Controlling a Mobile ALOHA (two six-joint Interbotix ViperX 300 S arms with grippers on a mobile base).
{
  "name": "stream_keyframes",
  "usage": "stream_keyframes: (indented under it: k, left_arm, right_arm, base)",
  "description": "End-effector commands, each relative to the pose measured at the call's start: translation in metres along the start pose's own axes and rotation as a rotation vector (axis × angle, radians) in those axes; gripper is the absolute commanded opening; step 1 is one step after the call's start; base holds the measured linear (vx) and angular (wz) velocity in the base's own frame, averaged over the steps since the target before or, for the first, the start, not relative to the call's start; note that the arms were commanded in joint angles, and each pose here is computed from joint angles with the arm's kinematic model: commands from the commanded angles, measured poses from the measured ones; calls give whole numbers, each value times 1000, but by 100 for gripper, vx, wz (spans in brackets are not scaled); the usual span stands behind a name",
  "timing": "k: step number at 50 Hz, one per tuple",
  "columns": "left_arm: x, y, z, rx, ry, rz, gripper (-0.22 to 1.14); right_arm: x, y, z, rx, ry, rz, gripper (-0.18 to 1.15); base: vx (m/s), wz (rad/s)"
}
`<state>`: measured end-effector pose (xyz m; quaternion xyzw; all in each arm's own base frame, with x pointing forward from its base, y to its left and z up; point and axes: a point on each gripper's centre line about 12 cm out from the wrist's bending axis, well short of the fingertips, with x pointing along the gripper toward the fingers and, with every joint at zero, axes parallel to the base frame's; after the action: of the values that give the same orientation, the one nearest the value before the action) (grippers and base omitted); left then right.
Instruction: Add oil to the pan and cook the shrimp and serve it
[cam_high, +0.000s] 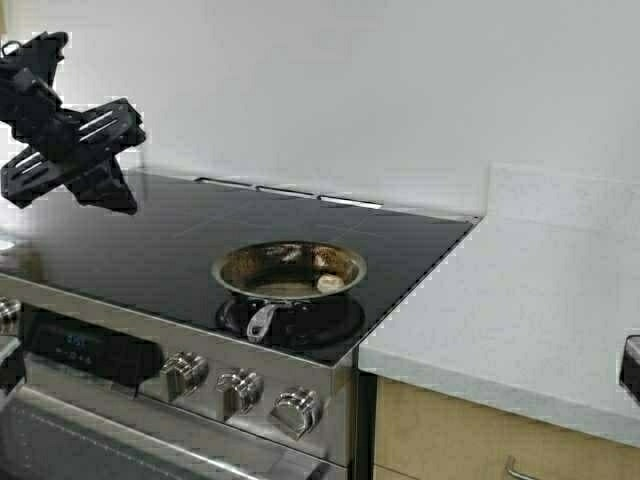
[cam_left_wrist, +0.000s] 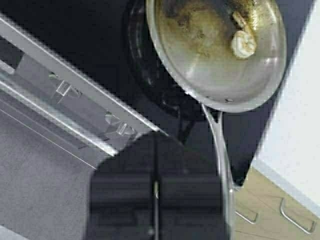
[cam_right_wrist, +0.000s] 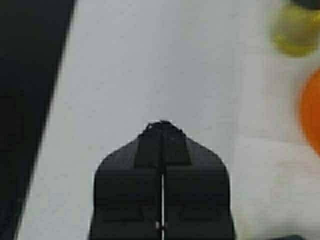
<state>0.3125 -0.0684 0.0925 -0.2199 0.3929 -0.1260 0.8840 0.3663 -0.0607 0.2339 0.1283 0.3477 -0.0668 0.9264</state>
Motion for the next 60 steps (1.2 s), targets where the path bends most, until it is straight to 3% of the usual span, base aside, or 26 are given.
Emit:
stream_keyframes:
  k: [1,11,22,26,33,36,42,60]
  left_arm:
    - [0,-5,9,12,-28,-23,6]
    - [2,-5,8,12,-22,-33,6]
    - [11,-10,2,10,-13,-122,17]
    - [16,-16,-2,33,-7,-203,37]
    - [28,-19,-10,24,19,-298,96]
    - [33,-18,-17,6,37,-329,111]
    - [46,-15,-29,-42,62,-400,99]
    - [101,8,-72,-249,196,-517,101]
  right_arm:
    - [-5,45,-9,-76,-43,86,7]
    - [0,110,-43,-164,-62,212,7]
    - [11,135,-83,-201,-76,256,7]
    - [12,140,-95,-211,-67,267,7]
    - [11,147,-110,-207,-66,287,7]
    - [11,150,-115,-202,-71,294,7]
    - [10,151,-120,-198,-94,300,7]
    - [16,148,-130,-201,-79,289,7]
  base:
    - [0,0]
    - [0,0]
    - [0,0]
    - [0,0]
    - [0,0]
    - [0,0]
    - [0,0]
    - [0,0]
